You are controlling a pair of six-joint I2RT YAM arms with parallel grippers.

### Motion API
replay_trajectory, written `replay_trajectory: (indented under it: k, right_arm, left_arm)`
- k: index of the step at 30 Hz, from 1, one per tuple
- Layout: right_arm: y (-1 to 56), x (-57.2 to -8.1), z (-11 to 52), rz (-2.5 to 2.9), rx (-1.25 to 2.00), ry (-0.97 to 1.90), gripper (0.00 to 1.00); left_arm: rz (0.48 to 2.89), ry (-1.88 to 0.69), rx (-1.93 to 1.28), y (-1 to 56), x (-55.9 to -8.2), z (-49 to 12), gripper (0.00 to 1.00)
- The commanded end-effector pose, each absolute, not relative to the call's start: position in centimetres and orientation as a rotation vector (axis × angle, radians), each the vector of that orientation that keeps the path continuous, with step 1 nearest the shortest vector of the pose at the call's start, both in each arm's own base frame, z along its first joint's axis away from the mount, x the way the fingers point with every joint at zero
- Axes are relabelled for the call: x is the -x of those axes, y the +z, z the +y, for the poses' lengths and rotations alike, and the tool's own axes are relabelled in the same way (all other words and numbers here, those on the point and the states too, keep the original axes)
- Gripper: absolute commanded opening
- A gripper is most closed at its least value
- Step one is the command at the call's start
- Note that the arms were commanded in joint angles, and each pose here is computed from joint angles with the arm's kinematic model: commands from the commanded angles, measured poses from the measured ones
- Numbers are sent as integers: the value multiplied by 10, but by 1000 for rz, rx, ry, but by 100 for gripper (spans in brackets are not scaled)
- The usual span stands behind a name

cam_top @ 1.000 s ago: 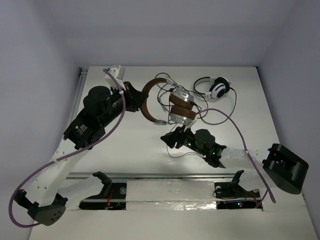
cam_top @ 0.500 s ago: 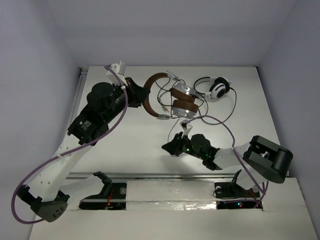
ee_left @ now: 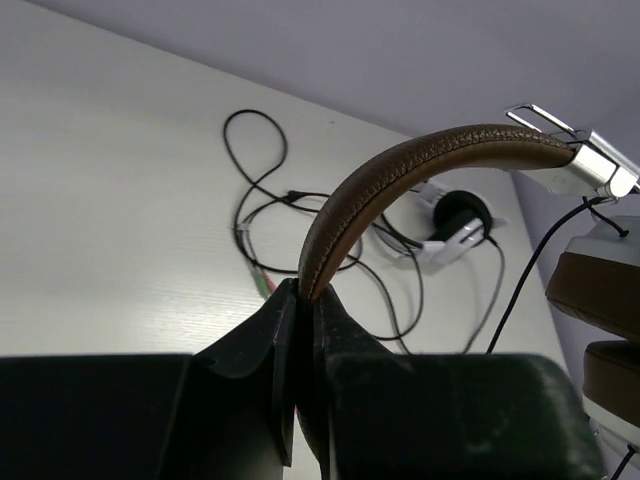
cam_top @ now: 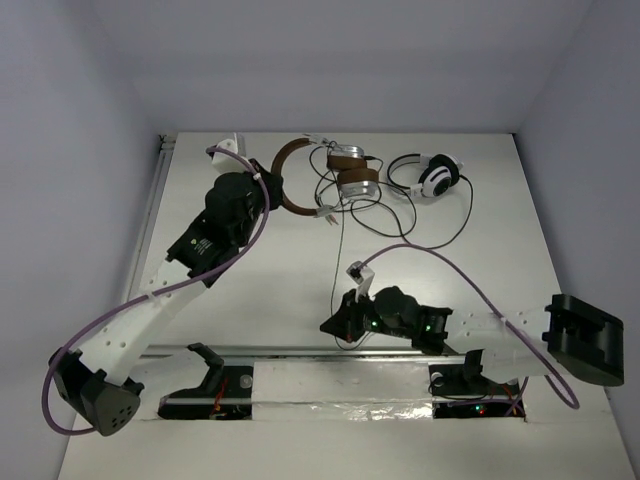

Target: Wrap the headphones

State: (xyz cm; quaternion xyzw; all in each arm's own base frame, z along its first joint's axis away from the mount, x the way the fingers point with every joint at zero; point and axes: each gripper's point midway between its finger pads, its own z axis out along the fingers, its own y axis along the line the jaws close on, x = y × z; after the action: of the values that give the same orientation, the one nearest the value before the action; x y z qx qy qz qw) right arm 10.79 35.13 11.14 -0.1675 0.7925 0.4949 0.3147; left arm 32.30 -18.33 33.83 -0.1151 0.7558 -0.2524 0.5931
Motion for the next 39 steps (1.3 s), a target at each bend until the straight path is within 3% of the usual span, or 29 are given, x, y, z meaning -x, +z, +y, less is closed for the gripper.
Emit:
replay_trajectory:
  k: [1, 8, 21, 33, 39]
  right_arm:
    - [132, -92, 356, 2153, 482, 1252, 0]
    - [141, -61, 345, 2337, 662, 995, 0]
    - [200, -109, 301, 2219, 695, 570, 0]
    - [253, -163, 267, 2125, 703, 362, 0]
    - [243, -182, 242, 2149, 700, 201, 0]
  left_arm:
    - [1598, -556, 420, 365, -339, -164, 0]
    - [1703, -408, 458, 289, -349, -155, 0]
    - [1990, -289, 236, 170, -276, -180, 0]
    - [2100, -246, -65, 149, -221, -223, 0]
    - [2144, -328, -212, 151, -204, -230, 0]
